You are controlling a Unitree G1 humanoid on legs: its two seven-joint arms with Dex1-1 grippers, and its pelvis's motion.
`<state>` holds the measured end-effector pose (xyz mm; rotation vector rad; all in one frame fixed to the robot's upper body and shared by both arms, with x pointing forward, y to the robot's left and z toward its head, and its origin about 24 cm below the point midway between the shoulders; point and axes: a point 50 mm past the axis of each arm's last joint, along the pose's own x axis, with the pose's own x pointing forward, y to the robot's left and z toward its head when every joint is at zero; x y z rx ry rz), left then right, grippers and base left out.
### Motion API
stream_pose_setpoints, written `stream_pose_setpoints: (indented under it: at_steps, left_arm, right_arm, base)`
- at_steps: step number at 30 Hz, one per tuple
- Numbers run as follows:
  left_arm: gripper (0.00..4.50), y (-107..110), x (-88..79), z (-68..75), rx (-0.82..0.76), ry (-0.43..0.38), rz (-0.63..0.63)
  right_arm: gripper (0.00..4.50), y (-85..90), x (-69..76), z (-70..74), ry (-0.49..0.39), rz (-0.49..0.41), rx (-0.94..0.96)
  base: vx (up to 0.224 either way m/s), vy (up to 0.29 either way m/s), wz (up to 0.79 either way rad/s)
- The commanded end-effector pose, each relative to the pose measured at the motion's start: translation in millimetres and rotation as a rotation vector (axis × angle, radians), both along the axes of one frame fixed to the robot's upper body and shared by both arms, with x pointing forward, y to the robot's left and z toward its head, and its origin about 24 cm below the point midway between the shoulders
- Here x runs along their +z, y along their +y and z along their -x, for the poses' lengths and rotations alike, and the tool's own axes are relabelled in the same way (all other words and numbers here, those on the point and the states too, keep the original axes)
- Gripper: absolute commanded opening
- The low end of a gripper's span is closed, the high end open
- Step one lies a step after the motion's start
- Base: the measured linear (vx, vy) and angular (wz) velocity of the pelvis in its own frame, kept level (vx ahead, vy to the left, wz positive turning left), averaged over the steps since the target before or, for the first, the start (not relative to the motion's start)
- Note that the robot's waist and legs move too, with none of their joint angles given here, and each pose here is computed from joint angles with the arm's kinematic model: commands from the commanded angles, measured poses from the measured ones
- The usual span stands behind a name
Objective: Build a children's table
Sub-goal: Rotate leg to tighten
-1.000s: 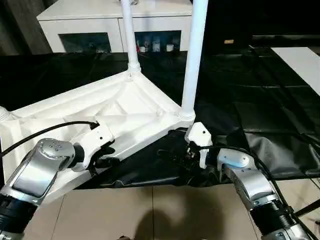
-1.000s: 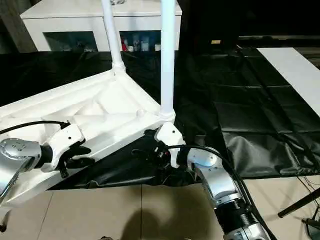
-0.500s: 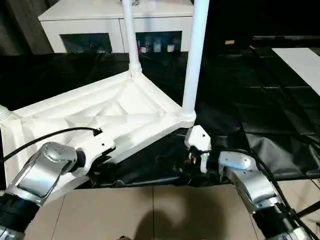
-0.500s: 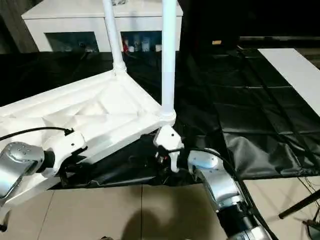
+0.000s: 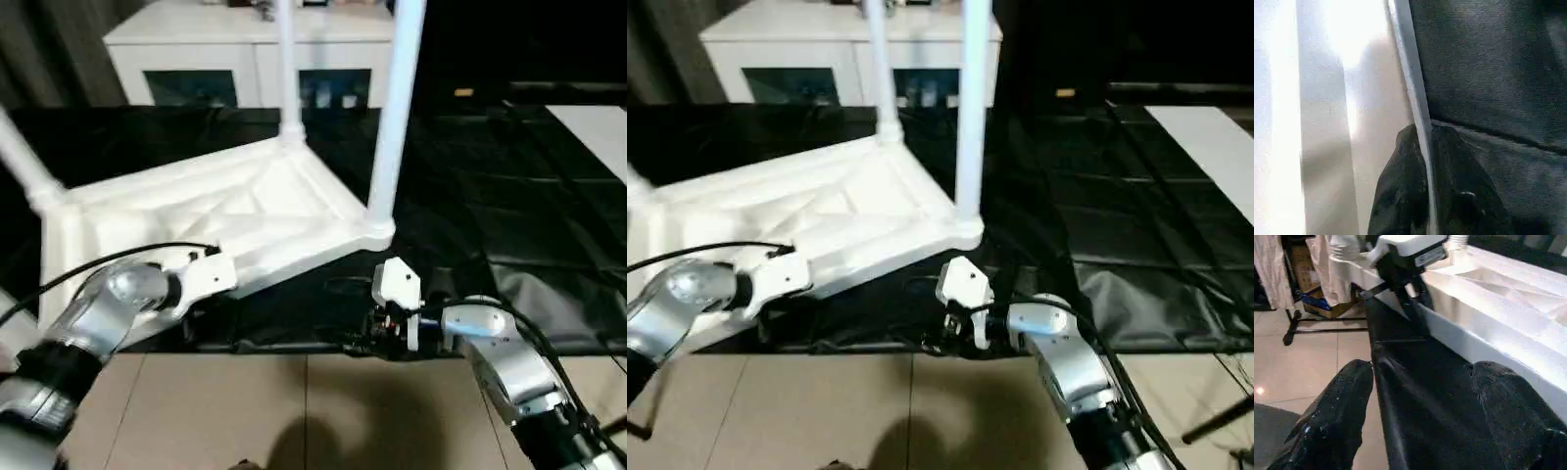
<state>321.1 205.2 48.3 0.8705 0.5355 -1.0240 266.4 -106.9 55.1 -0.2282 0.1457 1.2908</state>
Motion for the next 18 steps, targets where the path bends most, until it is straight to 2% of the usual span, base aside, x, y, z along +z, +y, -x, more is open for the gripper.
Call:
stream_pose_setpoints:
  at_steps: [1, 4, 5, 7, 8, 18]
  left_arm:
    - [0.07, -18, 11.2, -10.4, -0.107, -0.125, -0.047]
    - [0.07, -29, 14.6, -18.2, -0.126, -0.164, -0.029]
    - [0.07, -49, 19.2, -29.1, -0.157, -0.223, 0.0]
    - [0.07, -53, 19.9, -31.1, -0.166, -0.233, 0.005]
    - [0.07, -66, 22.3, -36.1, -0.182, -0.261, 0.022]
    - [0.07, -134, 38.1, -49.1, -0.25, -0.354, 0.14]
  right_arm:
    - [3.5, 1.2, 3.2, 0.7, -0.022, 0.007, 0.01]
    - [3.5, 0.8, 2.7, 0.9, -0.023, 0.01, 0.007]
    - [3.5, 0.1, 1.9, 0.6, -0.025, 0.018, -0.003]
    - [3.5, -0.2, 1.9, 0.5, -0.026, 0.019, -0.006]
    - [3.5, -0.5, 1.7, 0.2, -0.028, 0.022, -0.013]
    - [3.5, -4.2, 1.3, 0.6, -0.032, 0.033, -0.041]
  base:
    - [0.0, 0.0, 0.0]
    - [0.0, 0.0, 0.0]
    - [0.0, 0.0, 0.0]
    - [0.0, 0.0, 0.0]
    - [0.0, 0.0, 0.0]
    - [0.0, 0.0, 0.0]
